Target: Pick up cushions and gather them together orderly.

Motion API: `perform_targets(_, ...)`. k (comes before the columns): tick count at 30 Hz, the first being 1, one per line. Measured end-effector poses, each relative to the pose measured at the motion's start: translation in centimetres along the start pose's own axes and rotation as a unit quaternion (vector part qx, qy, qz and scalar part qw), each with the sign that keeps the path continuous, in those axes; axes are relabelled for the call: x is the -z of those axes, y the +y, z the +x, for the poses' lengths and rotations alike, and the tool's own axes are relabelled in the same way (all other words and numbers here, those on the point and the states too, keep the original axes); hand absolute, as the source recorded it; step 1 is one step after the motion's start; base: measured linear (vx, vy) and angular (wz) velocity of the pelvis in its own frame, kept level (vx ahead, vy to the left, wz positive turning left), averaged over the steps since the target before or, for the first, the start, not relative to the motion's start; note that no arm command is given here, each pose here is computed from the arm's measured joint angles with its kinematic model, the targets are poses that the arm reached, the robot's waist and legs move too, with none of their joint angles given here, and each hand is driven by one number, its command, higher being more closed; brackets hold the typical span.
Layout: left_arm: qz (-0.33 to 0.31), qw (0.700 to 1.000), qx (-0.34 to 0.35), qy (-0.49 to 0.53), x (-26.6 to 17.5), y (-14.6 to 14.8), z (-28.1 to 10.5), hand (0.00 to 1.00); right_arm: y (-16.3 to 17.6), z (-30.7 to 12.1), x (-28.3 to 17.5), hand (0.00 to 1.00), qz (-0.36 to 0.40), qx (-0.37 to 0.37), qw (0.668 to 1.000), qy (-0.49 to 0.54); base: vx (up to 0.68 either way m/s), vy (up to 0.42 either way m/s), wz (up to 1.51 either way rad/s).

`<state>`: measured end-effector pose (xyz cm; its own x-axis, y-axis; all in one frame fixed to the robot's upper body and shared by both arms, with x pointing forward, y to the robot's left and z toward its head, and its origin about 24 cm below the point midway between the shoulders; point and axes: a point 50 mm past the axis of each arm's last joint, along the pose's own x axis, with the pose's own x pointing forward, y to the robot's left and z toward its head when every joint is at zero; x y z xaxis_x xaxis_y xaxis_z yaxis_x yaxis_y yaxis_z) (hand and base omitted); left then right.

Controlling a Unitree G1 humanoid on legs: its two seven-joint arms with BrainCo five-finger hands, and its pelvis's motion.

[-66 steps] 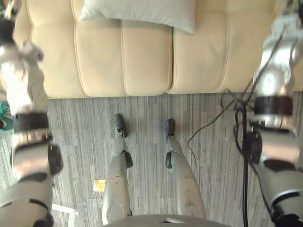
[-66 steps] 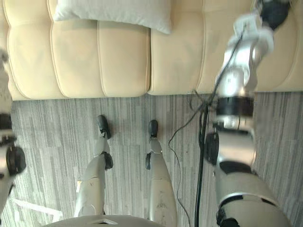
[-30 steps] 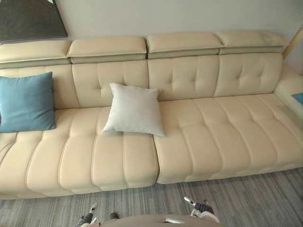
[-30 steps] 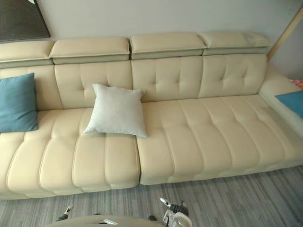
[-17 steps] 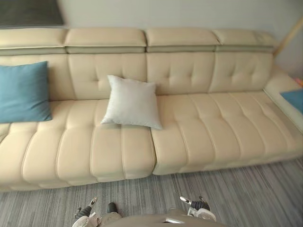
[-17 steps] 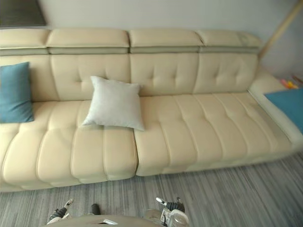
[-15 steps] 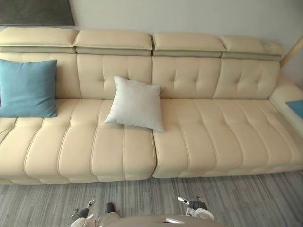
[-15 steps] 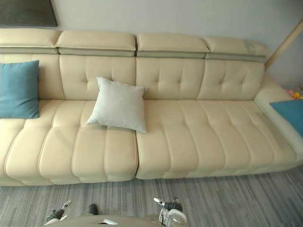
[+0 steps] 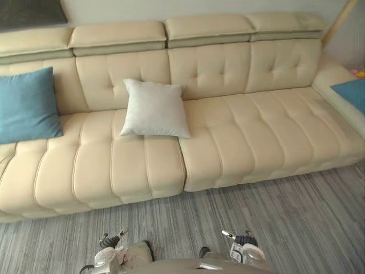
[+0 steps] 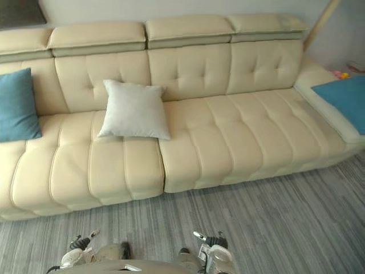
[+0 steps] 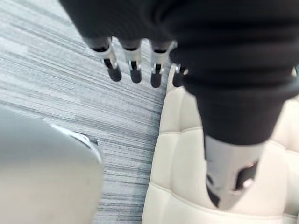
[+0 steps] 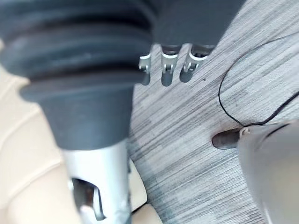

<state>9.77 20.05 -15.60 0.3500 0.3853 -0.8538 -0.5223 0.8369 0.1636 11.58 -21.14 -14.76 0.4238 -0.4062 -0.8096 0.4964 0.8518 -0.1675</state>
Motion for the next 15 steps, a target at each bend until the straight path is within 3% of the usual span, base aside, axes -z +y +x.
perform_targets(4, 0.008, 1.0, -0.013, 0.001, 0.1, 1.2, 0.2, 0.0, 0.5, -0.5, 1.4, 0.0, 0.011, -0.007, 1.0, 0.023, -0.06, 0.151, -0.88)
perform_targets(8, 0.057, 0.998, -0.008, -0.005, 0.0, 0.9, 0.2, 0.0, 0.4, -0.5, 1.3, 0.0, 0.021, -0.002, 1.0, 0.021, 0.0, 0.1, -0.92)
perform_targets(15, 0.112, 0.994, 0.014, -0.01, 0.2, -0.3, 0.1, 0.0, 1.0, -0.2, -0.6, 0.0, 0.036, -0.003, 0.999, -0.008, 0.05, -0.001, -1.77)
